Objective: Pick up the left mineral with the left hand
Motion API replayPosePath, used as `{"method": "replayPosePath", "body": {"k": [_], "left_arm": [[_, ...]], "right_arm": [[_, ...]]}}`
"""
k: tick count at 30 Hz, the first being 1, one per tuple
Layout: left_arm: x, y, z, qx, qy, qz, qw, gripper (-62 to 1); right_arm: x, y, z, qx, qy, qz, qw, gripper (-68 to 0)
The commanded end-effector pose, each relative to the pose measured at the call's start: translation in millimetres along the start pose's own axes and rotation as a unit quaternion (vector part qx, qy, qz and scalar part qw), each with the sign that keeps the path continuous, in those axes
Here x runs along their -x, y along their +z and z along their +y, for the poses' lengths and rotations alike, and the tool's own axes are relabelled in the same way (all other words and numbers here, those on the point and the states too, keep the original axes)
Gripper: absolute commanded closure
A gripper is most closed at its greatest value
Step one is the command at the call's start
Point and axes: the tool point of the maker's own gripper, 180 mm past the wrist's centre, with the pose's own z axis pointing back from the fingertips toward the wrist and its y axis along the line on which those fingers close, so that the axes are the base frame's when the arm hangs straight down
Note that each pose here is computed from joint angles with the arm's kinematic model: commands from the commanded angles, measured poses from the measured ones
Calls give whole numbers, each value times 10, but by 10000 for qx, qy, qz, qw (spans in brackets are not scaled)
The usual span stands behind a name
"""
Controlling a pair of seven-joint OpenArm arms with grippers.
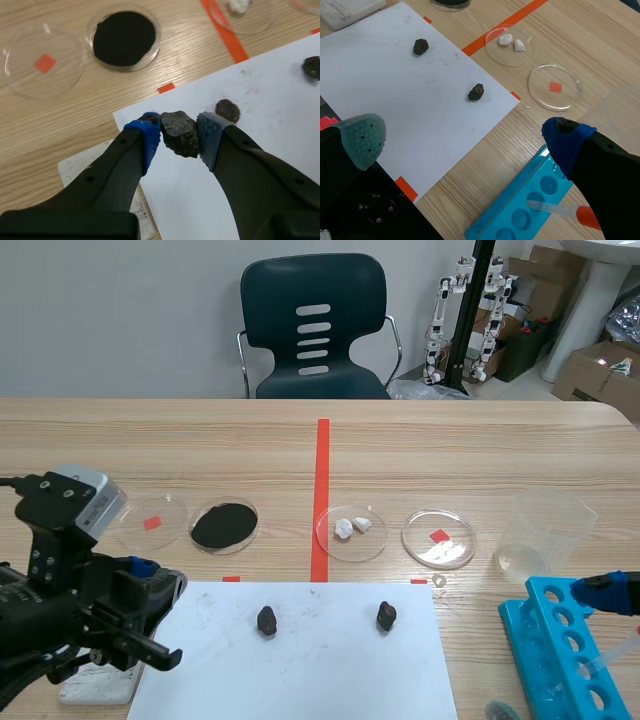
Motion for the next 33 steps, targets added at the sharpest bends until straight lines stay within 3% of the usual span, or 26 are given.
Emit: {"method": "replayPosePath", "body": {"k": [1, 8, 15, 19, 33], "left_arm": [[-132, 65, -56, 156, -62, -290, 9994, -133], [-276, 372, -217, 629, -340, -817, 9941, -133], [-409, 612, -315, 680, -542, -1249, 9884, -133], [-438, 694, -379, 716, -716, -1314, 9861, -133], [-448, 699, -385, 720, -729, -1331, 9858, -132]], "right_arm": [[-91, -7, 12, -12, -22, -177, 9998, -679], [-90, -7, 12, -13, -21, -176, 9998, -679], [-90, -7, 12, -13, -21, -176, 9998, -679], [-90, -7, 12, -13, -21, -176, 9998, -679], [-90, -7, 12, -13, -21, -176, 9998, -679]]}}
